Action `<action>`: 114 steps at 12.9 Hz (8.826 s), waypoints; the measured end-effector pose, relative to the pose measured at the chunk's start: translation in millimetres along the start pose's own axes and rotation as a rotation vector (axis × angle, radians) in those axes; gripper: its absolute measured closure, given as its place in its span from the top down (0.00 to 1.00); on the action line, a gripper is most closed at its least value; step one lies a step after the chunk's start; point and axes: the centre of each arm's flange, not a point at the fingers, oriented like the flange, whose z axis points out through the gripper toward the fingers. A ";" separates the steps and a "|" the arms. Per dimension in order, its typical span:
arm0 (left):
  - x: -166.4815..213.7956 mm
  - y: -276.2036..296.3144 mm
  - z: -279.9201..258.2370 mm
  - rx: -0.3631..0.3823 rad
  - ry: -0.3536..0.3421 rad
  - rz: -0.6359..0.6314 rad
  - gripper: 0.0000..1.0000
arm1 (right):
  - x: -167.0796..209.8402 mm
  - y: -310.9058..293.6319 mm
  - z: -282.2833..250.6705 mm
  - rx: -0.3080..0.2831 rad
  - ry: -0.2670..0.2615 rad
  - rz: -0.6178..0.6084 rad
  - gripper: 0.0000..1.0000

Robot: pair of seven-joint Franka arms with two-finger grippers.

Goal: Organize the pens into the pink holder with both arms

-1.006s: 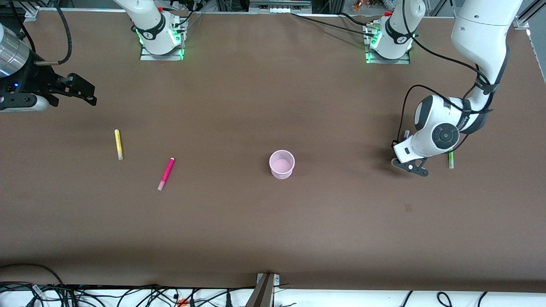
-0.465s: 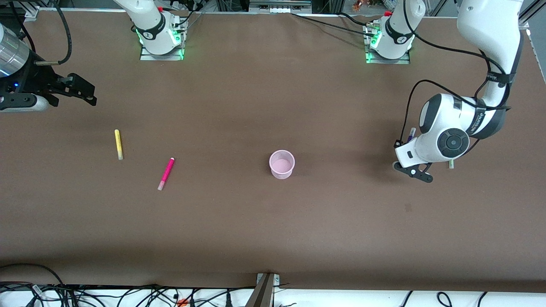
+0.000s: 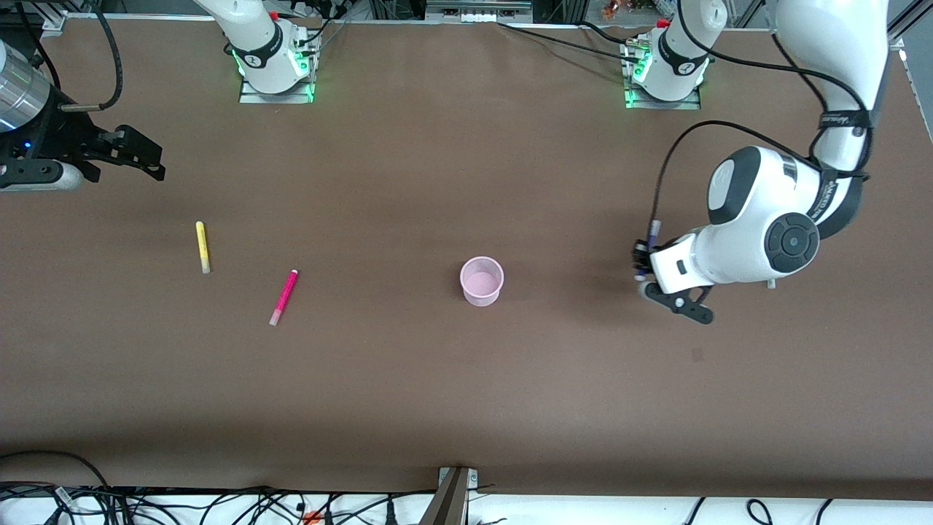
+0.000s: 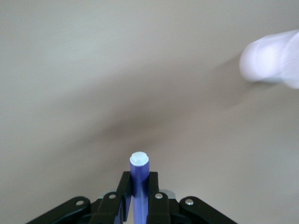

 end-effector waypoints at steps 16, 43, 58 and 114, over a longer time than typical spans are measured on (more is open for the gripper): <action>102.0 121.7 98.7 -0.474 0.608 0.713 0.19 | 5.9 -7.6 21.4 0.001 -0.060 -0.130 1.00; -0.9 27.5 -48.3 0.310 -0.161 0.040 1.00 | 69.0 -55.2 436.7 0.026 -0.256 0.341 0.55; -134.1 24.4 -248.0 0.374 0.281 -0.378 1.00 | 86.0 -125.3 322.1 0.236 -0.559 0.588 0.18; -145.8 27.3 -228.2 0.303 0.156 -0.411 1.00 | -30.6 -35.9 -12.3 0.072 -0.065 -0.003 1.00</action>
